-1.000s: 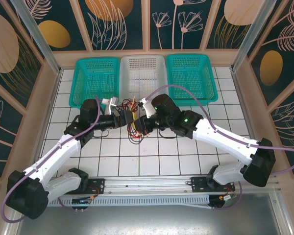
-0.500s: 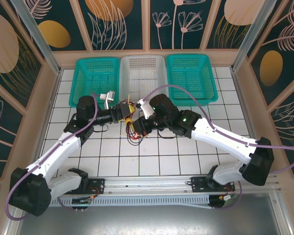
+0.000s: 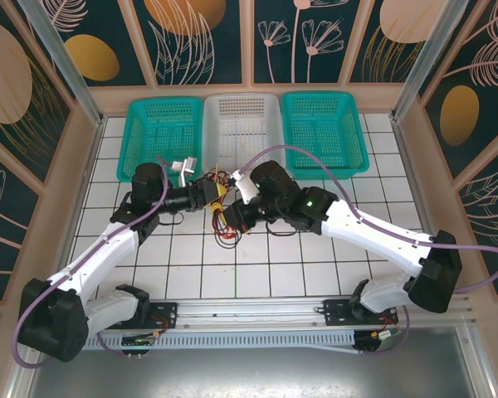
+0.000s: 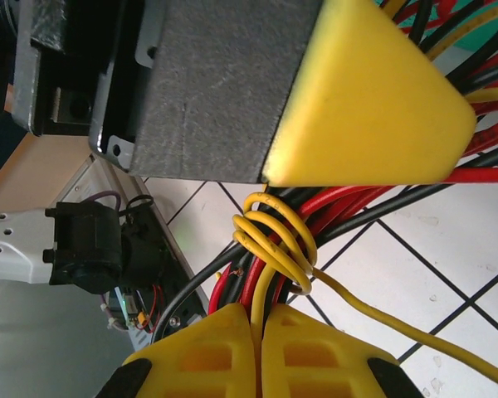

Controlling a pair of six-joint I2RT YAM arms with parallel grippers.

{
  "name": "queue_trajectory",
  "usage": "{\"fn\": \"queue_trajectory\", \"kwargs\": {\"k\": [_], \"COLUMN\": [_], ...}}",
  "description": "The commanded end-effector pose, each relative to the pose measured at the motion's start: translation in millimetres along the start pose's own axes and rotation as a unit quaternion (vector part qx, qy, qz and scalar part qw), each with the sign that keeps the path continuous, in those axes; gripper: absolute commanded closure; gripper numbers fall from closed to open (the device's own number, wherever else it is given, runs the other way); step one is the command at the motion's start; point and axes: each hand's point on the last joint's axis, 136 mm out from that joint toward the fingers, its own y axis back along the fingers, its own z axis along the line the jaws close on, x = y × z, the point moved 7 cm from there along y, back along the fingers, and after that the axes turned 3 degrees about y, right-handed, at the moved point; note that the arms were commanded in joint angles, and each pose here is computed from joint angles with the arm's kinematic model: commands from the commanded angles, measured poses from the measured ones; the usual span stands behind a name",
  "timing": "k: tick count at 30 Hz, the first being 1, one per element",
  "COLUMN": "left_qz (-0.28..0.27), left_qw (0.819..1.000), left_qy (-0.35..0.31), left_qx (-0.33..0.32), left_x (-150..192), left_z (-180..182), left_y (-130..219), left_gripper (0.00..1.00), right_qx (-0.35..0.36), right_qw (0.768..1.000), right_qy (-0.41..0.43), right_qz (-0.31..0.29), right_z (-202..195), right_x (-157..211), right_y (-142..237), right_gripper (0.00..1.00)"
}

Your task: Untangle the cables

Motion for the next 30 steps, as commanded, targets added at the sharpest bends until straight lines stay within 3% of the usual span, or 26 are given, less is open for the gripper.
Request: {"fn": "queue_trajectory", "kwargs": {"k": [1, 6, 9, 12, 16, 19, 21, 23, 26, 28, 30], "left_qz": [0.02, 0.014, -0.008, -0.048, -0.09, -0.099, -0.099, -0.103, -0.105, -0.101, -0.097], "left_qw": [1.0, 0.999, 0.998, 0.995, 0.99, 0.989, 0.989, 0.987, 0.984, 0.983, 0.982], "left_qy": [-0.015, -0.029, -0.04, -0.043, -0.064, -0.068, -0.071, -0.077, -0.085, -0.092, -0.099], "left_qx": [0.019, 0.036, 0.045, 0.074, 0.085, 0.085, 0.089, 0.098, 0.115, 0.124, 0.128], "left_x": [6, 7, 3, -6, -15, -18, -20, -23, -27, -28, -29], "left_z": [0, -4, -12, -25, -35, -34, -35, -40, -48, -53, -56], "left_y": [0, 2, 5, 8, 12, 12, 10, 10, 10, 10, 10], "left_gripper": [0.64, 0.83, 0.98, 1.0, 1.0, 1.0, 1.0, 1.0, 1.0, 1.0, 1.0], "right_qx": [-0.003, 0.007, 0.02, 0.046, 0.122, 0.09, 0.1, 0.12, 0.108, 0.077, 0.039], "right_qw": [0.999, 0.999, 0.998, 0.997, 0.987, 0.986, 0.979, 0.966, 0.949, 0.945, 0.953], "right_qy": [0.019, 0.014, 0.008, -0.004, -0.028, -0.029, -0.03, -0.032, -0.033, -0.064, -0.09], "right_qz": [-0.029, -0.042, -0.052, -0.065, -0.096, -0.138, -0.174, -0.226, -0.294, -0.31, -0.286], "right_z": [8, 7, 6, 2, -9, 4, 5, 1, 0, -8, -20], "right_x": [-13, -16, -17, -19, -29, -38, -43, -42, -38, -41, -45], "right_y": [5, 9, 14, 19, 39, 62, 77, 91, 112, 122, 120], "right_gripper": [0.99, 0.96, 0.85, 0.57, 0.39, 0.03, 0.02, 0.09, 0.12, 0.13, 0.21]}}
